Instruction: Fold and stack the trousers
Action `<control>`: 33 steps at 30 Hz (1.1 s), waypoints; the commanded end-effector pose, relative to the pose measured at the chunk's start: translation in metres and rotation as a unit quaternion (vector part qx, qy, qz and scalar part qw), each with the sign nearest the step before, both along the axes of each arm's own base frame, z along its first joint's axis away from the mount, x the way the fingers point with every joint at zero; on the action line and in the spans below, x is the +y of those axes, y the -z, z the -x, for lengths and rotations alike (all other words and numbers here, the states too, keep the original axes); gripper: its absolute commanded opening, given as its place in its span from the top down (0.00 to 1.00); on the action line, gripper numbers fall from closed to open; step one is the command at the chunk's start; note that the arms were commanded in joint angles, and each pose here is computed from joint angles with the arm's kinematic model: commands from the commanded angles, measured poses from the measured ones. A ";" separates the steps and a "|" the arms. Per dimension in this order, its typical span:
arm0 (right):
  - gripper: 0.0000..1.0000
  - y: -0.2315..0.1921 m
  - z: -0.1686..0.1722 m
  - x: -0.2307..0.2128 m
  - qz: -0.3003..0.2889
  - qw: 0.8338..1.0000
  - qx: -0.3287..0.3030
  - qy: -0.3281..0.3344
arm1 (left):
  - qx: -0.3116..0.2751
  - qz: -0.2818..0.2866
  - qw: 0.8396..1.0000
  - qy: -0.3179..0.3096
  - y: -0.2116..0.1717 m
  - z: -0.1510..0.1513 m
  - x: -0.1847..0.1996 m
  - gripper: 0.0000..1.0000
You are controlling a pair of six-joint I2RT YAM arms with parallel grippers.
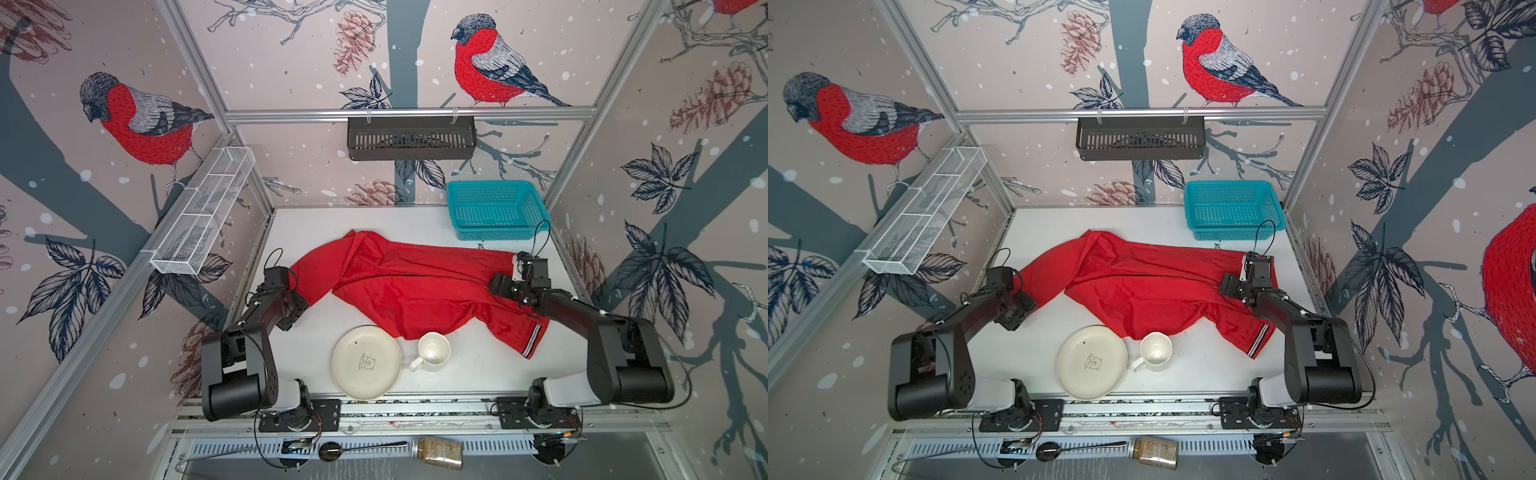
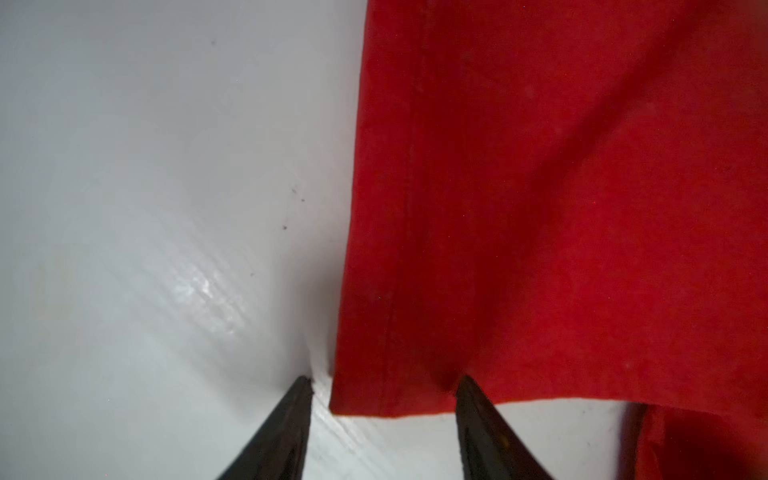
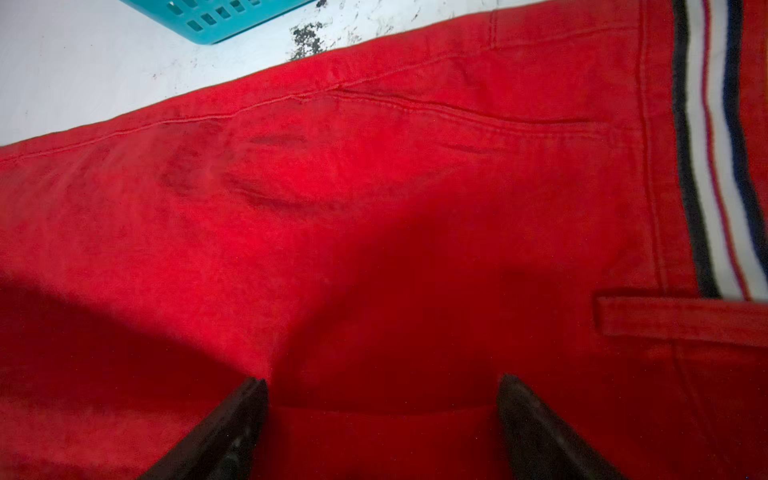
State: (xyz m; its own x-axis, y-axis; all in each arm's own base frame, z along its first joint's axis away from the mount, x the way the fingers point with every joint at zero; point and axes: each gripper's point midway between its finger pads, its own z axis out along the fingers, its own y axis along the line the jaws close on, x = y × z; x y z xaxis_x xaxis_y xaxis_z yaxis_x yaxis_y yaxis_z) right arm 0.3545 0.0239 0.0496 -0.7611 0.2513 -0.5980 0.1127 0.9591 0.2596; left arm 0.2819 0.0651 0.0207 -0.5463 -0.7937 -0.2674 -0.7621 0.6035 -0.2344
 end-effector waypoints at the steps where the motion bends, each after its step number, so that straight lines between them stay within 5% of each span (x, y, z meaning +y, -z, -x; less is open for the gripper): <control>1: 0.10 0.006 0.006 -0.007 0.008 1.000 0.013 0.011 | 0.001 0.000 1.000 0.004 0.005 -0.002 0.000 0.53; 12: 0.11 0.013 0.014 -0.020 0.004 0.999 0.020 0.033 | 0.000 0.009 0.999 0.044 0.008 -0.012 -0.005 1.00; 24: 0.11 0.012 0.013 -0.019 -0.001 0.999 0.017 0.031 | -0.052 -0.031 0.995 0.077 -0.056 -0.028 0.000 1.00; 29: 0.12 -0.002 0.012 -0.029 0.020 0.999 0.001 0.049 | -0.094 -0.104 0.989 0.051 -0.124 -0.025 0.017 1.00; 33: 0.12 -0.021 0.008 -0.052 0.045 0.995 -0.020 0.090 | -0.172 -0.186 0.967 0.018 -0.203 -0.027 0.038 1.00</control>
